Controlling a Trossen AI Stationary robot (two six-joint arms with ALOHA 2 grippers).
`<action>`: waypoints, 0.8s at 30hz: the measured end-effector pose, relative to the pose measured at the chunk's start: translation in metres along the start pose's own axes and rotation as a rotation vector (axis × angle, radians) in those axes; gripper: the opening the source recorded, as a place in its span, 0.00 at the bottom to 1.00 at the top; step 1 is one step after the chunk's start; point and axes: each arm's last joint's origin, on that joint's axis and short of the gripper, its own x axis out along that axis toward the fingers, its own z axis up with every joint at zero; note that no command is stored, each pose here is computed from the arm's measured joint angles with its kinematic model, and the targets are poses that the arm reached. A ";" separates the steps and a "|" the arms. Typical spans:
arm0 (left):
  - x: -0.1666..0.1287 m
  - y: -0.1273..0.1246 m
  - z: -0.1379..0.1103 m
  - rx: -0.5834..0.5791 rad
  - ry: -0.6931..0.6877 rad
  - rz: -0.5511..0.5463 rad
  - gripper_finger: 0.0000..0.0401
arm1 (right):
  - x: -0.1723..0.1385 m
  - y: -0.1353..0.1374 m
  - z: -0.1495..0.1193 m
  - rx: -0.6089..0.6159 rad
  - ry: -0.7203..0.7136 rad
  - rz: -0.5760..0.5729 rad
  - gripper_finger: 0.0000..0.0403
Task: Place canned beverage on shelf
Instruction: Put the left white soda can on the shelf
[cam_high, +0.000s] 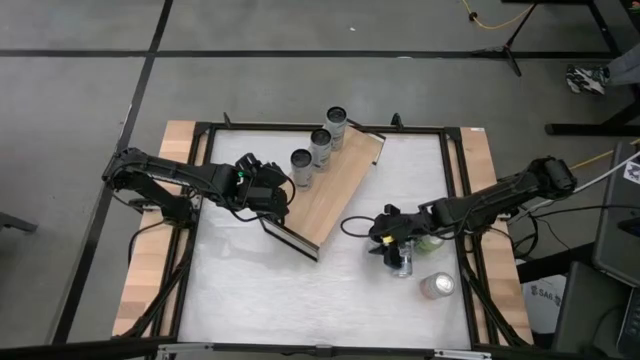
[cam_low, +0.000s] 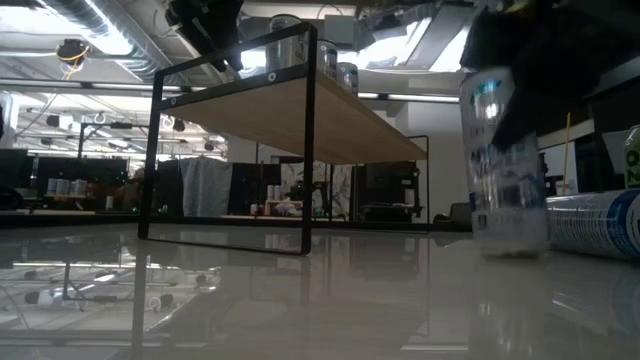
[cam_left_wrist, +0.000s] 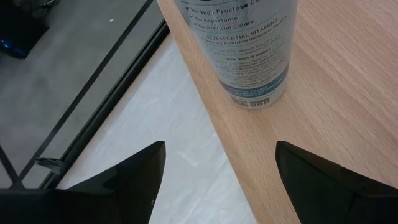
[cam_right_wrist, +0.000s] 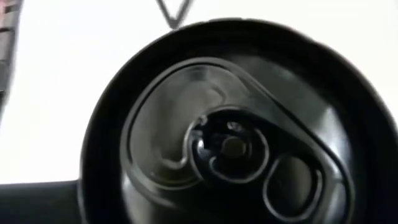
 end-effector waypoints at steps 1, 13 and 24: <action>0.000 0.000 0.000 0.000 0.000 0.000 0.75 | -0.003 0.002 0.004 -0.013 -0.008 0.013 0.61; 0.000 0.000 0.000 -0.002 -0.003 -0.002 0.75 | -0.069 0.026 0.081 -0.300 -0.084 0.018 0.62; 0.000 -0.002 0.002 -0.020 -0.021 -0.015 0.75 | -0.108 -0.015 0.137 -0.365 -0.248 -0.159 0.62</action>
